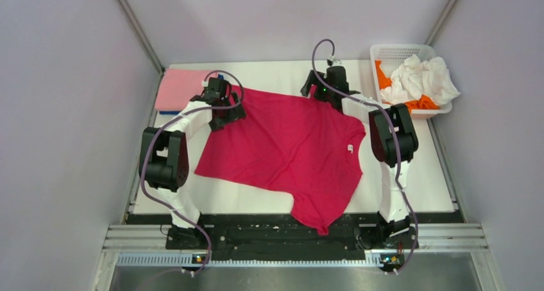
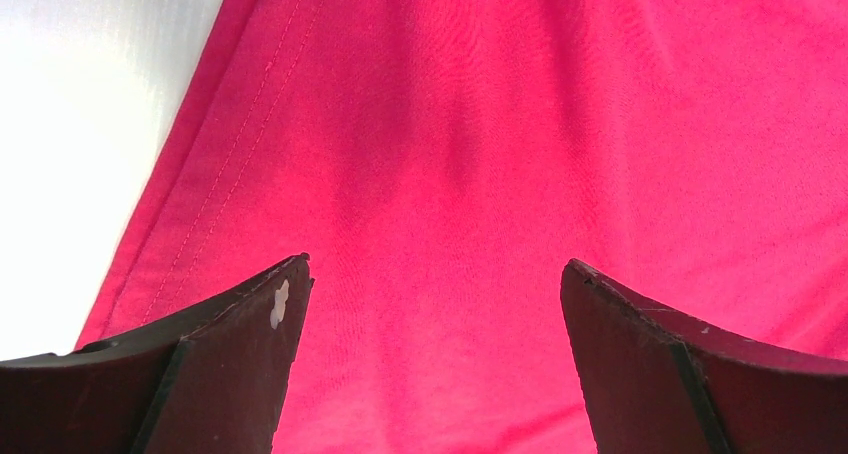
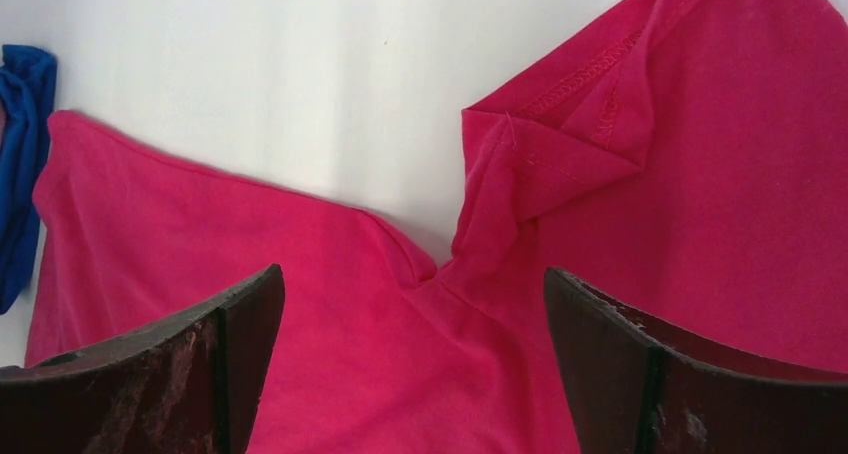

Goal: Fold and stack the t-shirts
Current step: Flatten out the tshirt

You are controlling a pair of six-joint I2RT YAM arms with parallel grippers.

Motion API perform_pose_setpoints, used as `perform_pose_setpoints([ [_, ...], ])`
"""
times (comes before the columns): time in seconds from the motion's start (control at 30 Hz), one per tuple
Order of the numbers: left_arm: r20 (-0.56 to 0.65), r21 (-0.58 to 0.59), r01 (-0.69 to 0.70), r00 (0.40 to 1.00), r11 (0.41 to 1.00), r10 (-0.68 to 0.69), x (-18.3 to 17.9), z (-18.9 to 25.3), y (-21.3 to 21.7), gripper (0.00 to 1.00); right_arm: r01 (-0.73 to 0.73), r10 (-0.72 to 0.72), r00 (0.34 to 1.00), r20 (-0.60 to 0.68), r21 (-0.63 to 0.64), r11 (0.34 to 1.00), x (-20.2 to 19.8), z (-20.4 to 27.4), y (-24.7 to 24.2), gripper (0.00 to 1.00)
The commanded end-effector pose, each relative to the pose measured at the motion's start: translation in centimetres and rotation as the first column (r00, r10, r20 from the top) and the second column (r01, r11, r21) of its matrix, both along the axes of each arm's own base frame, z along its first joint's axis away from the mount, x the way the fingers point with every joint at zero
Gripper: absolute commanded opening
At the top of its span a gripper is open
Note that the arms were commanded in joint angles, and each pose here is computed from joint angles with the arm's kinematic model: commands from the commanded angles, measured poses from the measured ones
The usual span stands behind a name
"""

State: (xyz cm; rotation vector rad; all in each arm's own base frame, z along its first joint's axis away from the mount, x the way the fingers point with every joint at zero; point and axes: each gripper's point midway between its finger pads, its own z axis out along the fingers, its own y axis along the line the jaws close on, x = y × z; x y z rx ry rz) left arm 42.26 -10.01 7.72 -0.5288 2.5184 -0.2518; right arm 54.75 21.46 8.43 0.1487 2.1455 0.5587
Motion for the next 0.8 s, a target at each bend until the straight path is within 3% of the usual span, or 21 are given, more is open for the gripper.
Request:
perform_pose_setpoints([
  [0.0, 0.040, 0.014, 0.015, 0.999, 1.000, -0.016, 0.5, 1.1, 0.3, 0.99, 0.031, -0.030, 0.998, 0.057, -0.011, 0.999, 1.8, 1.0, -0.1, 0.99],
  [0.47, 0.017, 0.048, -0.008, 1.000, 0.999, 0.008, 0.2, 0.4, 1.2, 0.99, 0.032, -0.033, 0.998, 0.049, 0.025, 0.999, 5.0, -1.4, 0.9, 0.99],
  [0.77, 0.011, 0.059, -0.027, 1.000, 0.998, 0.027, -0.3, 0.6, 1.7, 0.99, 0.017, -0.023, 0.987, 0.159, 0.042, 0.999, 11.0, 1.1, 2.9, 0.99],
])
